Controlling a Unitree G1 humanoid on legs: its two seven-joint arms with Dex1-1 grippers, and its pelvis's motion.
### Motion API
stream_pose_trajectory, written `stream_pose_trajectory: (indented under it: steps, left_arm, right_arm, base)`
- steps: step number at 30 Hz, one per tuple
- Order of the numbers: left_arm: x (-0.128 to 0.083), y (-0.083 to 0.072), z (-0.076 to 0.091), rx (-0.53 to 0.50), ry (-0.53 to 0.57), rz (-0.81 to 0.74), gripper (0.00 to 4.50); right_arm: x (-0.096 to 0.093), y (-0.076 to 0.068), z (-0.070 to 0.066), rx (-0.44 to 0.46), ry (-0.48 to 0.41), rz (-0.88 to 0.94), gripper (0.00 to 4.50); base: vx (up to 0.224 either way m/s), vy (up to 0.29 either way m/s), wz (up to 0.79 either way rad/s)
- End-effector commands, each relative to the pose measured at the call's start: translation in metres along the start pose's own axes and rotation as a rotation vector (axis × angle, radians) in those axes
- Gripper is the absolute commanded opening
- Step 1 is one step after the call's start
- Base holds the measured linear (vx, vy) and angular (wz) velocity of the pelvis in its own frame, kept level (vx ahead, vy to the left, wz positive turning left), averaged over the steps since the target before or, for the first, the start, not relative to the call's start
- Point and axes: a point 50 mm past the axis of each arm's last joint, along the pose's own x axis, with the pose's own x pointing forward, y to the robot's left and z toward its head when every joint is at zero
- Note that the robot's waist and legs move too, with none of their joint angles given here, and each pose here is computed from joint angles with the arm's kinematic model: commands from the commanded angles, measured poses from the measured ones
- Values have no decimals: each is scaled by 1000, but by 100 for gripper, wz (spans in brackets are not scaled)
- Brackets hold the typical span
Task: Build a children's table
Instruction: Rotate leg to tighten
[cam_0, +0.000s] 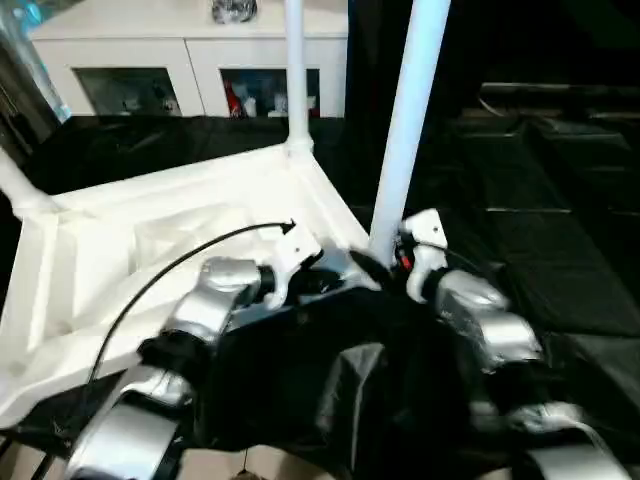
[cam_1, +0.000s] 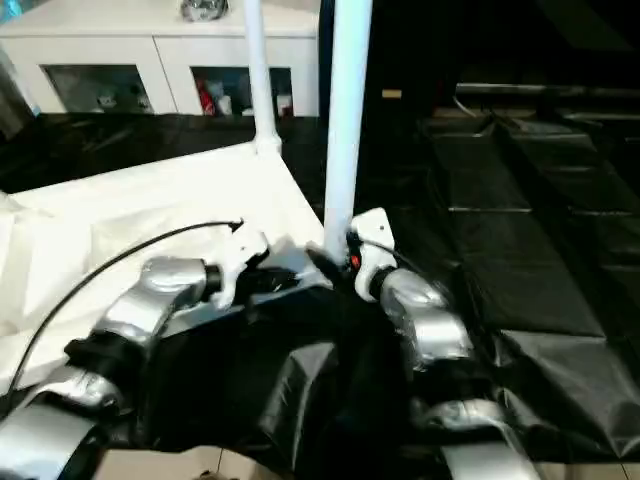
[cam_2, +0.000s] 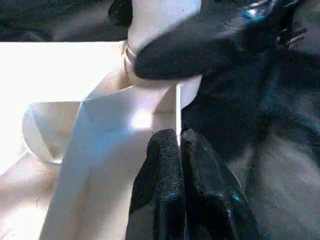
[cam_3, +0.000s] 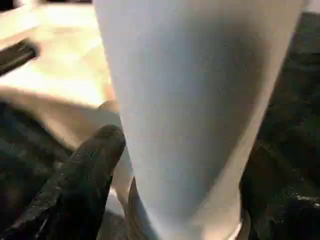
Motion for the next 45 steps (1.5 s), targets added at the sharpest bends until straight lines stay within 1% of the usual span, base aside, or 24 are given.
stream_pose_trajectory:
  steps: [1,5,8,9,13,14,17,18,19,21,25,29,30,31,33,34,35,39,40,41,42,43,44,45]
  left_arm:
    - [9,-9,21,79,-89,-78,0]
    - [-2,-8,13,110,-44,-119,0]
    - [-6,-8,9,114,-21,-133,0]
    - [-10,-9,7,106,-15,-162,0]
    - [-14,-12,6,96,-13,-207,0]
    - [-15,-13,6,95,-11,-217,0]
    - [-16,-15,5,92,-9,-238,0]
    - [-16,-15,5,90,-11,-240,0]
    - [-16,-15,5,89,-13,-239,0]
    - [-15,-14,6,86,-18,-234,0]
    - [-9,-10,10,58,-48,-159,0]
    - [-1,-1,18,41,-73,-49,0]
    - [3,2,21,34,-85,-2,0]
    - [4,3,23,32,-89,13,0]
    - [12,7,28,23,-96,78,0]
    - [12,7,28,23,-96,78,0]
    - [19,9,33,9,-103,140,0]
    - [28,8,39,5,-114,174,0]
    - [30,7,40,7,-118,175,0]
    - [33,4,41,9,-130,159,0]
    - [33,4,41,9,-130,159,0]
    - [34,1,42,15,-137,137,0]
    - [35,0,41,17,-140,126,0]
    - [34,-2,41,25,-145,104,0]
  right_arm:
    - [13,32,-6,-12,38,239,365]
    - [-13,29,-6,-87,58,383,365]
    - [-20,28,-8,-97,80,422,365]
    - [-27,26,-11,-95,110,456,365]
    - [-32,25,-13,-86,137,476,365]
    - [-32,25,-13,-84,140,478,340]
    - [-32,24,-13,-78,139,479,330]
    - [-32,25,-12,-73,135,479,310]
    - [-31,25,-12,-71,133,479,310]
    - [-31,26,-12,-62,128,476,288]
    - [-25,29,-15,-22,106,443,273]
    - [-16,27,-16,20,90,345,266]
    - [-10,25,-18,48,95,273,265]
    - [-8,24,-19,58,98,247,265]
    - [4,20,-22,99,106,91,265]
    - [4,20,-22,99,106,91,265]
    - [18,18,-24,146,119,-55,264]
    - [34,21,-22,188,118,-177,264]
    - [37,22,-21,194,113,-195,264]
    - [44,27,-16,185,89,-182,264]
    - [44,27,-16,185,89,-182,264]
    - [47,32,-11,155,63,-122,264]
    - [48,35,-10,148,55,-96,264]
    - [48,37,-8,156,44,-53,320]
  base:
    - [0,0,0]
    - [0,0,0]
    - [0,0,0]
    - [0,0,0]
    - [0,0,0]
    - [0,0,0]
    - [0,0,0]
    - [0,0,0]
    - [0,0,0]
    - [0,0,0]
    - [0,0,0]
    - [0,0,0]
    - [0,0,0]
    - [0,0,0]
    - [0,0,0]
    - [0,0,0]
    - [0,0,0]
    - [0,0,0]
    - [0,0,0]
    - [0,0,0]
    - [0,0,0]
    - [0,0,0]
    - [0,0,0]
    - [0,0,0]
